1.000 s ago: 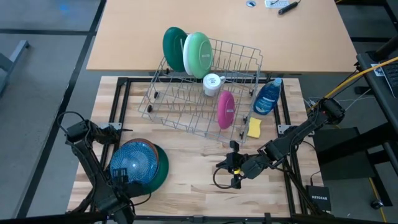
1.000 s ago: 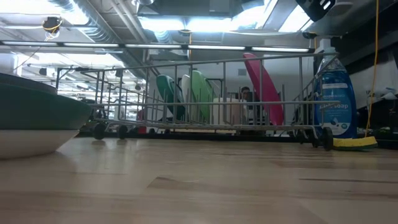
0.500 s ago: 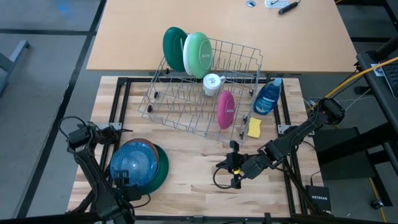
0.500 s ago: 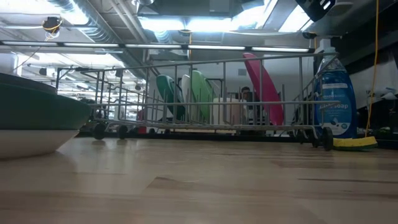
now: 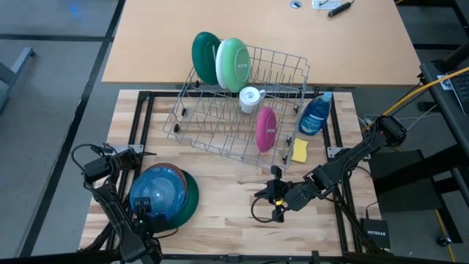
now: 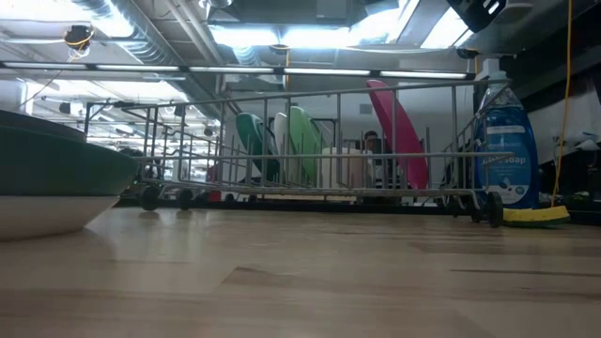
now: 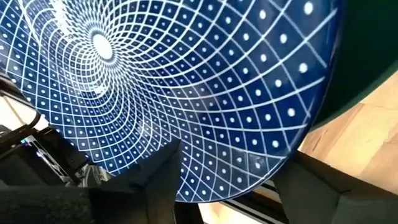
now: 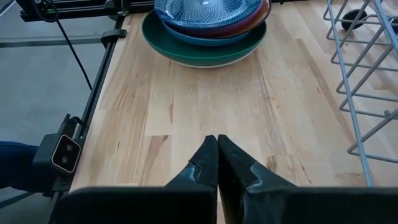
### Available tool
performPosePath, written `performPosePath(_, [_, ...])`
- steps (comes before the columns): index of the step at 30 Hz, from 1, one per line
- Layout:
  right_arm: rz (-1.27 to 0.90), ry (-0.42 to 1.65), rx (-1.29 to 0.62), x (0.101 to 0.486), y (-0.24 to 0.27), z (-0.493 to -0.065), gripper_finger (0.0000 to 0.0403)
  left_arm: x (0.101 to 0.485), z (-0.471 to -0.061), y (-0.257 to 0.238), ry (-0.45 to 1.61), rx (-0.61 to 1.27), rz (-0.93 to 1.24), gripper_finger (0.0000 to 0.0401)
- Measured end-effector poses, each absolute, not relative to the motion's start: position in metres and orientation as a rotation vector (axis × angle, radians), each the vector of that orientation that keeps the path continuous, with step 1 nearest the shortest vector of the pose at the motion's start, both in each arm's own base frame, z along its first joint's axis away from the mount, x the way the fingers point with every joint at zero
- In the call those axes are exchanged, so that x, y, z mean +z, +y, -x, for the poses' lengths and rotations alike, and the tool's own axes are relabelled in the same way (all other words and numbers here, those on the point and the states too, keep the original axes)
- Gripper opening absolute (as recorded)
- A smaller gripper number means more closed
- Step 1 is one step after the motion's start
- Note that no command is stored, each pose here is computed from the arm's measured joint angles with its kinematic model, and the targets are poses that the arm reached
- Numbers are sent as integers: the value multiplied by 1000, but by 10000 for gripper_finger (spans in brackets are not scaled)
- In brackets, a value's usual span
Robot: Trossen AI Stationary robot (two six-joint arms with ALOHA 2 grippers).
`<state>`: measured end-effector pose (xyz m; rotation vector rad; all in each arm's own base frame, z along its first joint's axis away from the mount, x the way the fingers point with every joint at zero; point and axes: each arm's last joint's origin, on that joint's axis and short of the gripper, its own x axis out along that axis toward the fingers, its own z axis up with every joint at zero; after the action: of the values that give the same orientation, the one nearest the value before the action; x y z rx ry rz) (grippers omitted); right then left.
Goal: Sort dishes
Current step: Put the blue patterned plate in the dish rack
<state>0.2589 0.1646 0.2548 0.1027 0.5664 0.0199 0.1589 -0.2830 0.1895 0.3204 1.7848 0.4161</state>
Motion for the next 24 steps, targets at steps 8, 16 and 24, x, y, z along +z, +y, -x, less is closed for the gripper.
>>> performPosePath(8, [-103, 566, 20, 255, 165, -259, 1, 189, -159, -283, 1782, 388, -351, 114])
performPosePath(16, [-103, 566, 20, 255, 165, -259, 1, 191, -159, -281, 1765, 420, -363, 18])
performPosePath(24, [-103, 566, 20, 255, 165, -259, 1, 192, -159, -282, 1744, 489, -298, 9])
